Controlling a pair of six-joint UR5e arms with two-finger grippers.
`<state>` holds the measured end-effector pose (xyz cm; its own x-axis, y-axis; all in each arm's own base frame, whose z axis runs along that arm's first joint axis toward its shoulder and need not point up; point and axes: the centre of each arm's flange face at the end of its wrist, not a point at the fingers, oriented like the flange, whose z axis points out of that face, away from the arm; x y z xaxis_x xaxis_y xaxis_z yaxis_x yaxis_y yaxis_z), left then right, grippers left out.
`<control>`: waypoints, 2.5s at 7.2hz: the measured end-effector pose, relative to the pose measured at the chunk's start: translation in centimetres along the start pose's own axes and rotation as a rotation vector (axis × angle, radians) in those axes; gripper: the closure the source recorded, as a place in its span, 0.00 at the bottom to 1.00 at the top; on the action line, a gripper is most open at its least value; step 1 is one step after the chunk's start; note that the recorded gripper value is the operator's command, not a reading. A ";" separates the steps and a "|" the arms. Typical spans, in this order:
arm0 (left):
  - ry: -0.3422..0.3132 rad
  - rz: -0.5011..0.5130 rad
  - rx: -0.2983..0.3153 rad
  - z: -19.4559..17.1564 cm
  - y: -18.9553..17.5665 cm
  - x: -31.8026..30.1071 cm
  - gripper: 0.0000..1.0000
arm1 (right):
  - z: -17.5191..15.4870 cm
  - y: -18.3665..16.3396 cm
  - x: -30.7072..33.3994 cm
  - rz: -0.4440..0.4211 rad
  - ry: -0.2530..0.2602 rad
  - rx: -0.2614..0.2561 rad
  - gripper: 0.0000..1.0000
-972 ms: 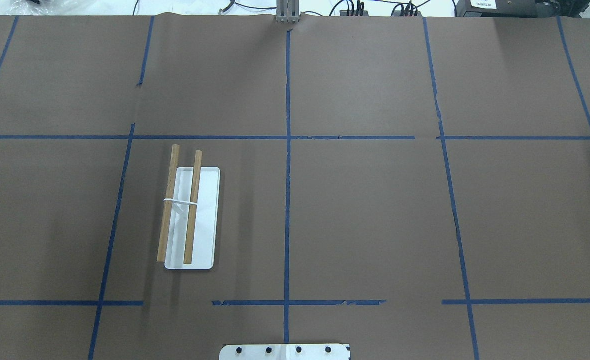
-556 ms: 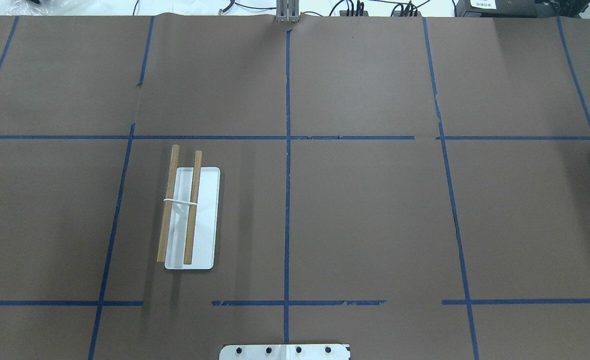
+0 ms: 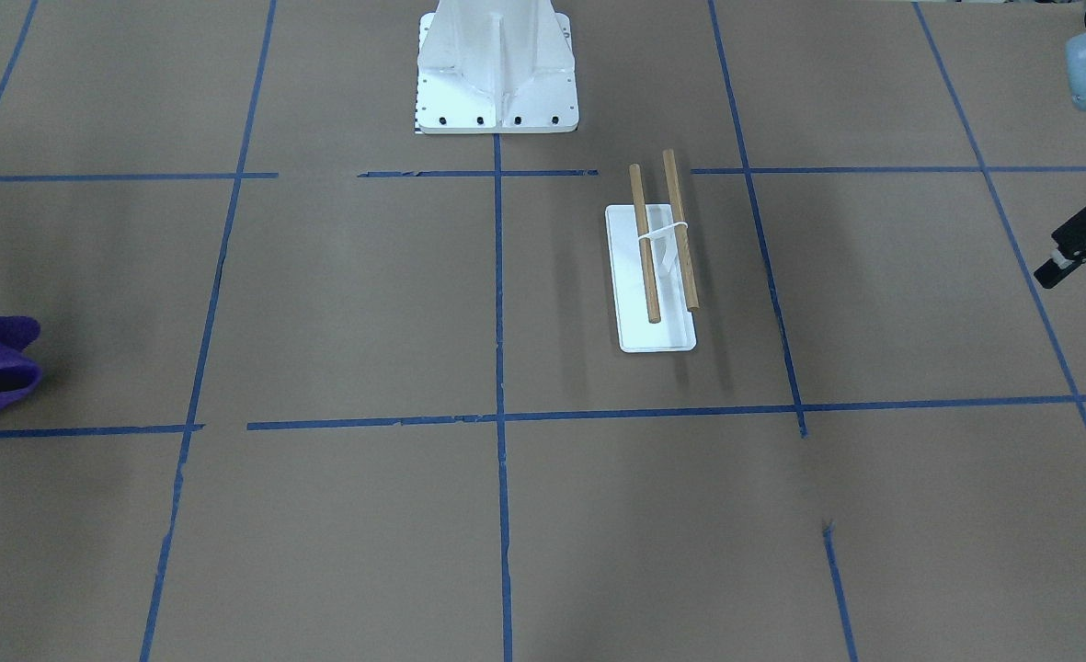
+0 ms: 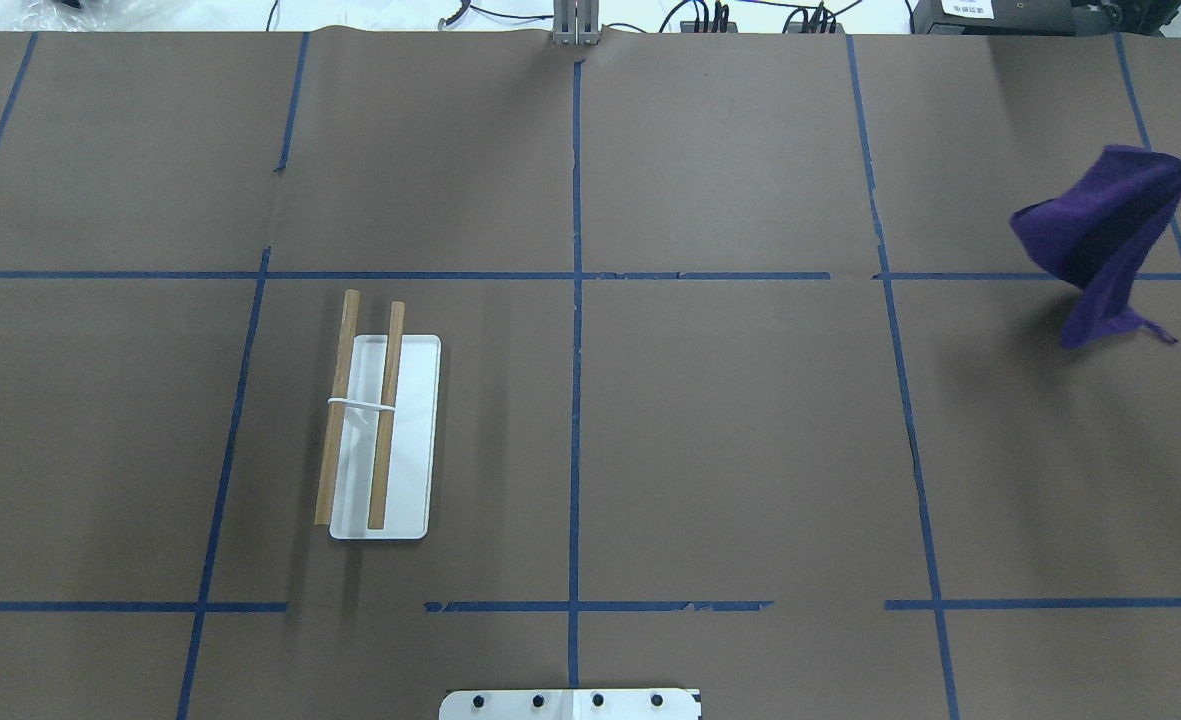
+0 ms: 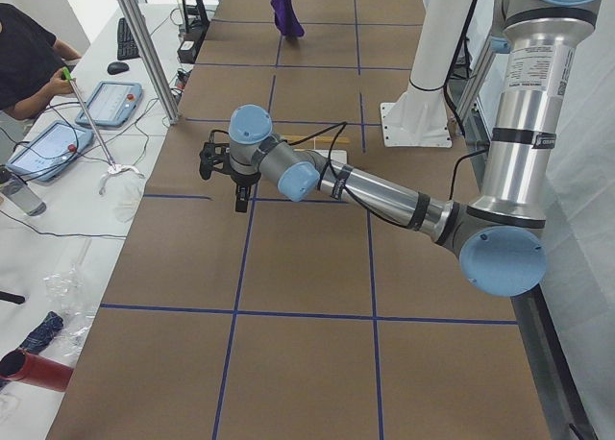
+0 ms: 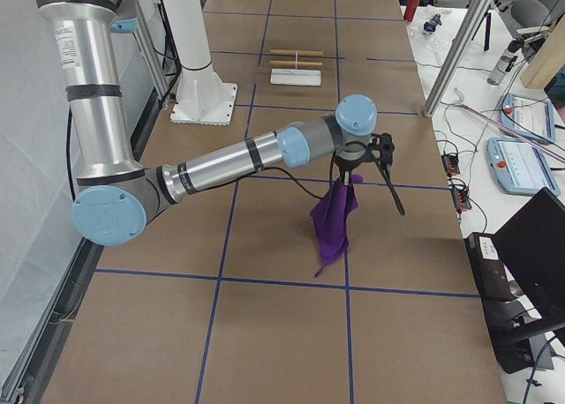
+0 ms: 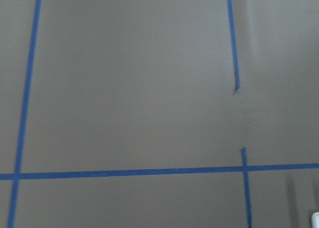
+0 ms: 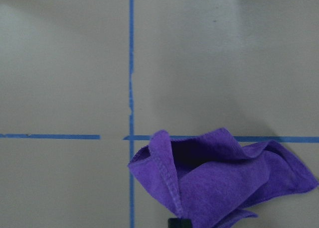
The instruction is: Hang towel on rack
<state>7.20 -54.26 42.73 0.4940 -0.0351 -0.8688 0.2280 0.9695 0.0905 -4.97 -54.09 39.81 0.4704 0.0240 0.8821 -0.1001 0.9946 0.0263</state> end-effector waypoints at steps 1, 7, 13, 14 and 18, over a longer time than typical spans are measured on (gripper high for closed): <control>0.038 -0.089 -0.019 1.2 -0.7 4.6 0.00 | 0.3 0.0 -6.6 0.013 -0.036 -0.005 1.00; 0.123 -0.507 -0.145 5.7 0.6 27.6 0.00 | 5.5 5.5 -35.4 -0.002 -0.167 -0.081 1.00; 0.142 -0.850 -0.335 7.6 6.8 40.9 0.00 | 9.0 10.4 -46.2 -0.088 -0.196 -0.049 1.00; 0.146 -0.864 -0.349 7.4 7.3 42.1 0.00 | 8.9 10.6 -47.1 -0.096 -0.203 -0.049 1.00; 0.157 -0.877 -0.393 7.2 9.1 45.1 0.16 | 8.7 10.9 -48.4 -0.118 -0.216 -0.047 1.00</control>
<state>37.59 -48.75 7.87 0.1584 -0.7779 -0.6081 0.1510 0.6277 -0.7637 -36.43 -45.30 1.46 0.2777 -0.1101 0.9543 -0.0123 0.9929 0.1181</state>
